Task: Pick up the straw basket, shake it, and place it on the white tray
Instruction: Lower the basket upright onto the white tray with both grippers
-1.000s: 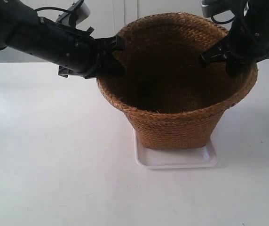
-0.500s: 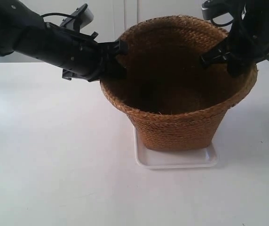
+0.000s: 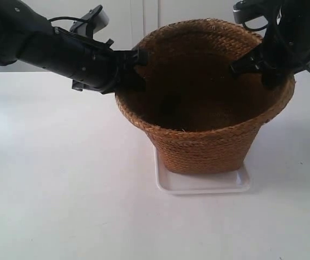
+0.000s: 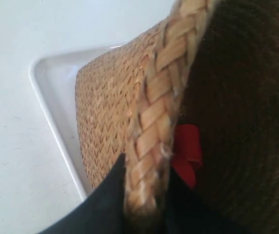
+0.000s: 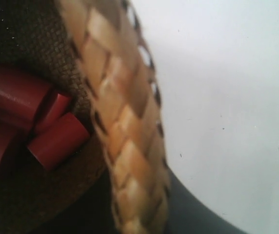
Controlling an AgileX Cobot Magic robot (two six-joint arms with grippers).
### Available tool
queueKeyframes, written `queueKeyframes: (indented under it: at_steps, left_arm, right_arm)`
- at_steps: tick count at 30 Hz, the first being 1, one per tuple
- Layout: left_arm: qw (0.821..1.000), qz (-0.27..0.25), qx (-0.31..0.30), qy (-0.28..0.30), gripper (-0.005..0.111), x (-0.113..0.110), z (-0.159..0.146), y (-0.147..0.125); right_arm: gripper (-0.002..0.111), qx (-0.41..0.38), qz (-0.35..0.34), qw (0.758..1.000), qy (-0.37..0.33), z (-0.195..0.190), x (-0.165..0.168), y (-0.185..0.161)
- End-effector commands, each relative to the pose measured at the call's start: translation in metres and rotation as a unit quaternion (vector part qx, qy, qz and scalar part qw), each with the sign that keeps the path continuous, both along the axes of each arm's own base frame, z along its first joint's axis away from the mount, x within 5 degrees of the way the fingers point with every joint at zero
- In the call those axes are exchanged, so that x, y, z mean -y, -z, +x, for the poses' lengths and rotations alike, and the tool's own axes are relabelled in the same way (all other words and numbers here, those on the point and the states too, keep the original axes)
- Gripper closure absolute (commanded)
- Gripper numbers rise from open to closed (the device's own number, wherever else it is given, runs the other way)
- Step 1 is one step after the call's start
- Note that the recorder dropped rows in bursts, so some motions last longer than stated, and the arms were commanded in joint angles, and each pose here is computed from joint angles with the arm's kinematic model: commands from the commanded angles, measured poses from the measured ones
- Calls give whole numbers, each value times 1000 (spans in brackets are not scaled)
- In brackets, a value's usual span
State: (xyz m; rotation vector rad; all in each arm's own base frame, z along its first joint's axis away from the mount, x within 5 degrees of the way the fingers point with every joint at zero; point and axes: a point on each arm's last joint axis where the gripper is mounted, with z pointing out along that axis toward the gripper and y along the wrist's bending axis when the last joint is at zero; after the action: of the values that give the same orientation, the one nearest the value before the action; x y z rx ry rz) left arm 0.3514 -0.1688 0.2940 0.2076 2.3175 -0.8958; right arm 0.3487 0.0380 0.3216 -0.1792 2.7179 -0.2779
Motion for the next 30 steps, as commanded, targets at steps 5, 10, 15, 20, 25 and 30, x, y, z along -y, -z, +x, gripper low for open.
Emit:
queueKeyframes:
  at_steps: [5, 10, 15, 20, 25, 30]
  left_arm:
    - [999, 8, 28, 14, 85, -1, -1, -8]
    - [999, 9, 30, 12, 54, -1, 0, -8]
    - [999, 9, 30, 12, 38, -1, 0, -8]
    - [999, 8, 32, 11, 35, -2, 0, -9]
    - [999, 7, 36, 10, 35, -2, -1, -13]
    - [998, 1, 58, 10, 35, -3, -2, -28]
  right_arm:
    - [88, -13, -37, 999, 0, 2, 9, 5]
    - [66, -12, -34, 999, 8, 2, 9, 5]
    - [48, 2, -34, 999, 4, 5, 9, 4]
    - [41, 16, -31, 999, 0, 7, 8, 3]
    - [41, 30, -28, 999, -4, 8, 8, 1]
    - [41, 39, -27, 999, -4, 8, 8, -3]
